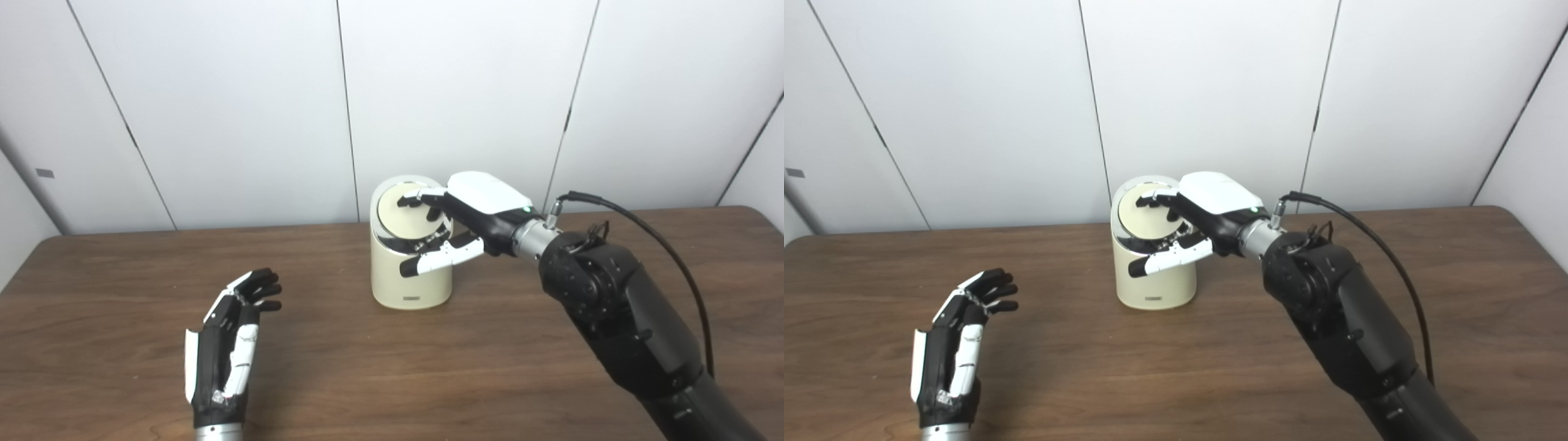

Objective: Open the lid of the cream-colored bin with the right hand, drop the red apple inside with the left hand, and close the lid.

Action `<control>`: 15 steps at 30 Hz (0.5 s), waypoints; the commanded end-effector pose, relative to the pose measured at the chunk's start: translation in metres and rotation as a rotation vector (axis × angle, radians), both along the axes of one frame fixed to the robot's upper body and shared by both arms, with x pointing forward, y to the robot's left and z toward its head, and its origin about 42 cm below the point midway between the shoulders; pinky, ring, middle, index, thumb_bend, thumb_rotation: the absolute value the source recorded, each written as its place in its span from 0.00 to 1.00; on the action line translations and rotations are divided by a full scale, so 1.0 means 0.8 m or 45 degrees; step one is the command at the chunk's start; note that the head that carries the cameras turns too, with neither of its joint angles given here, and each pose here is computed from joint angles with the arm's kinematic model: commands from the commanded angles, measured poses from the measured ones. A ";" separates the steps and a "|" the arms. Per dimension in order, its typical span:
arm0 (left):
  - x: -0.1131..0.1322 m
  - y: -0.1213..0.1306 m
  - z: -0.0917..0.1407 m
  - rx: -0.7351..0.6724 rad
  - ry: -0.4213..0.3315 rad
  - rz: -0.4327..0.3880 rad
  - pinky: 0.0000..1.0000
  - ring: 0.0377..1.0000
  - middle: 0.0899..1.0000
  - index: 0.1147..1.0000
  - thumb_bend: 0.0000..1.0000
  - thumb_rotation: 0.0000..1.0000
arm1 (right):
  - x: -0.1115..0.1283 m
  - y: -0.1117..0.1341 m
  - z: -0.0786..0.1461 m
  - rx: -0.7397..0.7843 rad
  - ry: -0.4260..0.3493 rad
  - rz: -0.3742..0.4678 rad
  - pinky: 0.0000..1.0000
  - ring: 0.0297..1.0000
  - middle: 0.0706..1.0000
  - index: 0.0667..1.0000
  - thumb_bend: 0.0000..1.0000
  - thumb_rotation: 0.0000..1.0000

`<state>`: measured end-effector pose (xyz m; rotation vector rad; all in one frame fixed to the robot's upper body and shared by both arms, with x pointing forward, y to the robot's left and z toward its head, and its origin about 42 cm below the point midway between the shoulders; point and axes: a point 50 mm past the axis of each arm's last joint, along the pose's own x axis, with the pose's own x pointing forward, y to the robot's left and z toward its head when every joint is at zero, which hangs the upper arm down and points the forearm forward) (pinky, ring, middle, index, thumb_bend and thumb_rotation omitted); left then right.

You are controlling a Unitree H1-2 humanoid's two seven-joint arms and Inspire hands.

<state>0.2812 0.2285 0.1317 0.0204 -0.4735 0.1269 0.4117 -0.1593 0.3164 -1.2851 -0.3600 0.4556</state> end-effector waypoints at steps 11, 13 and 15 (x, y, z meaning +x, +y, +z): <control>-0.002 -0.005 0.013 0.001 -0.069 0.022 0.63 0.69 0.71 0.71 0.58 0.78 | 0.014 -0.009 -0.029 -0.128 0.100 -0.065 0.89 0.87 0.83 0.84 0.98 0.88; -0.002 -0.006 0.014 -0.001 -0.071 0.021 0.62 0.70 0.71 0.71 0.58 0.78 | 0.014 -0.006 -0.033 -0.152 0.106 -0.061 0.89 0.87 0.83 0.83 0.98 0.87; -0.001 -0.006 0.014 0.004 -0.072 0.024 0.62 0.70 0.71 0.71 0.57 0.78 | 0.013 -0.005 -0.037 -0.171 0.104 -0.049 0.90 0.87 0.83 0.83 0.98 0.86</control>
